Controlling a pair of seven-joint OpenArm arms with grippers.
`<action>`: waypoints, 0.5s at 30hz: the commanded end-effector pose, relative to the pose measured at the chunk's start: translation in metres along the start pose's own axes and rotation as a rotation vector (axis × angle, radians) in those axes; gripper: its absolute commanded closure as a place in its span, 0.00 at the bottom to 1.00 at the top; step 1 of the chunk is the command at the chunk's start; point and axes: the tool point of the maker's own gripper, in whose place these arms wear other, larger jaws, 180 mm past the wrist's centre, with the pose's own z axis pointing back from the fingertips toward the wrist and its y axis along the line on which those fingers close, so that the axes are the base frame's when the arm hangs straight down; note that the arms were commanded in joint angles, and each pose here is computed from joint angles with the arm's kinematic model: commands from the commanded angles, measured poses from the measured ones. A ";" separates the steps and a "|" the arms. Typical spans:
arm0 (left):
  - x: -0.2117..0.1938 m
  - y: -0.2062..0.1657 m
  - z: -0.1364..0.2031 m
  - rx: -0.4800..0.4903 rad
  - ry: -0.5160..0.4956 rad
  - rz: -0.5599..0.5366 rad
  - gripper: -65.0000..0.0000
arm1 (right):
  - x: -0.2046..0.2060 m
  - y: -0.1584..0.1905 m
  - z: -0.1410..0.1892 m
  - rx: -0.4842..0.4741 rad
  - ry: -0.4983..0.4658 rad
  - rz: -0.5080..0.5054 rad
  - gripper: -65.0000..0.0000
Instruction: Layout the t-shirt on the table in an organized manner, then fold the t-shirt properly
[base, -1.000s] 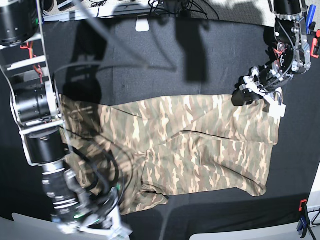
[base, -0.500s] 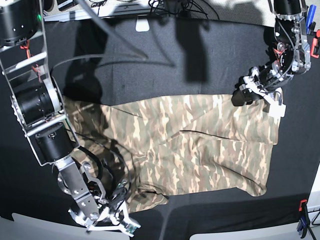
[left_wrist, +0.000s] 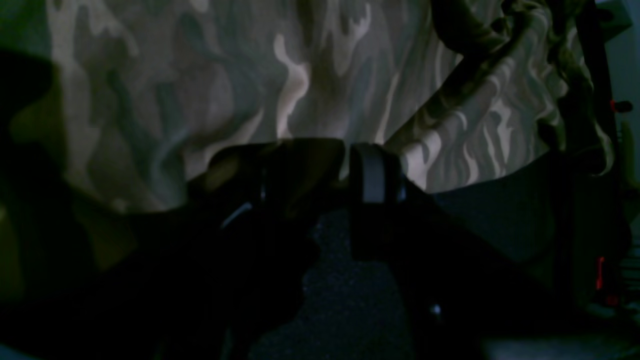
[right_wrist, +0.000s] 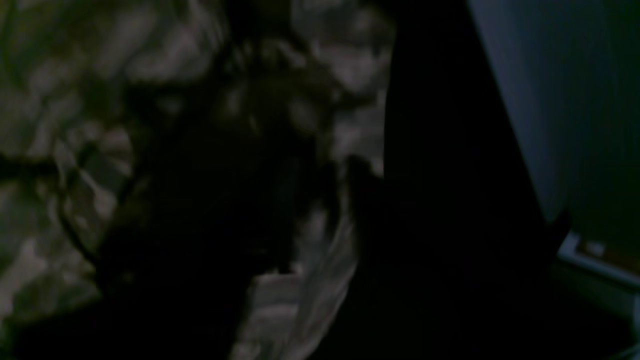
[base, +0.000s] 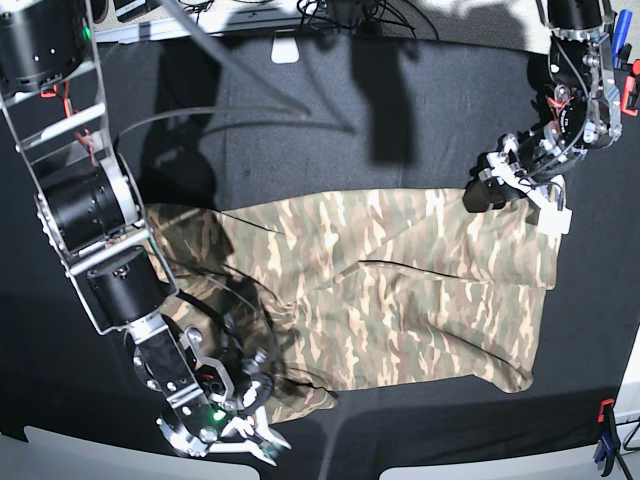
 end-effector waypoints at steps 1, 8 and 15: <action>0.009 -0.001 0.002 -0.003 -0.014 -0.020 0.70 | 0.019 -0.031 0.016 -0.074 -0.047 -0.028 0.56; 0.009 -0.001 0.002 -0.002 -0.013 -0.020 0.70 | 0.014 -0.034 0.017 -0.093 -0.028 -0.174 0.54; 0.002 0.008 0.003 0.045 0.026 -0.065 0.70 | 0.007 0.016 0.009 0.131 -0.012 -0.047 0.54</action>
